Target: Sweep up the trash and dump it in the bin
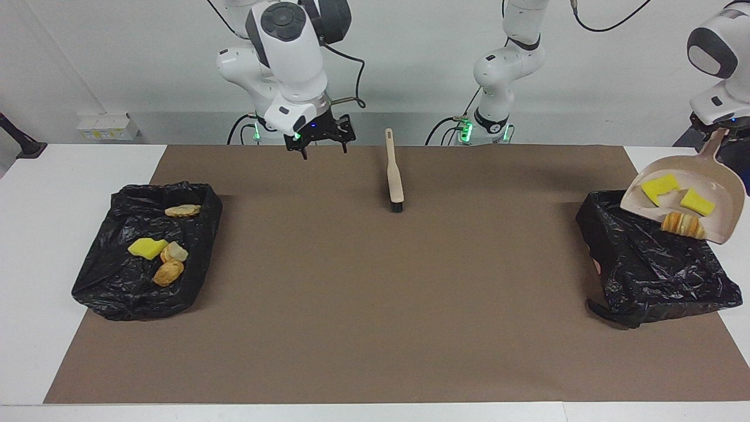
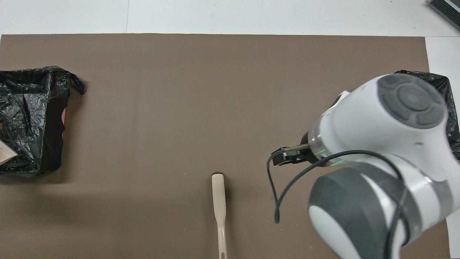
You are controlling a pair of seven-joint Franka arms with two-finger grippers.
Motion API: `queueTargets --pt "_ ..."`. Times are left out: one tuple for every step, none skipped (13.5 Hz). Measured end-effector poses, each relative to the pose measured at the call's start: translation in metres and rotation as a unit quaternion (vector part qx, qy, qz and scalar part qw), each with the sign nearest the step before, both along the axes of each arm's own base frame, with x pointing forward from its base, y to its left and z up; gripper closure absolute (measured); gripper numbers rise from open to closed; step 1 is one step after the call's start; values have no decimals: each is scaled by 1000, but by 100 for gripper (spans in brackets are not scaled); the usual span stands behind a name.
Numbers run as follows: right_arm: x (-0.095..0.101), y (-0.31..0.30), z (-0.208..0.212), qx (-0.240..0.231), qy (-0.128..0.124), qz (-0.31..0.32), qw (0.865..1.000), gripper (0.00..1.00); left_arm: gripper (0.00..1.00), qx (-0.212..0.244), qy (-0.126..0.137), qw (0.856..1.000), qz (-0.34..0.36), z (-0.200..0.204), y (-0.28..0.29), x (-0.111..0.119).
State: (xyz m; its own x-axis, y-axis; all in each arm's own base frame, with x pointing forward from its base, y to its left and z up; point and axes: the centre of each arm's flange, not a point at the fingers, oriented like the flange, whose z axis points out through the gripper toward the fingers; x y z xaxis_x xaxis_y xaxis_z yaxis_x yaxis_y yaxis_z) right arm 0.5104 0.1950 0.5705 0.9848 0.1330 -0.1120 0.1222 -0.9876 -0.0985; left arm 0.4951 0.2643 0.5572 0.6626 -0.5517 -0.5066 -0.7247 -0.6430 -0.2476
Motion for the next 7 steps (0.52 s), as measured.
queueTargets --pt "10 -30 10 2 -10 0 1000 0 69 18 10 1000 -15 -1 -6 7" --pt "16 -57 16 -1 -19 5 1000 0 69 33 16 999 -30 1 -14 13" --pt "21 -81 20 -14 -27 15 999 0 69 46 19 998 -44 3 -24 18" --pt "25 -100 21 -29 -32 29 999 0 69 57 22 997 -56 5 -33 22" --pt "27 -119 21 -39 -33 42 998 0 69 70 26 995 -68 7 -40 26" --pt "28 -136 23 -42 -31 47 998 0 69 82 30 993 -77 9 -45 29" --pt "29 -154 27 -44 -30 43 998 0 69 95 34 991 -86 10 -50 32"
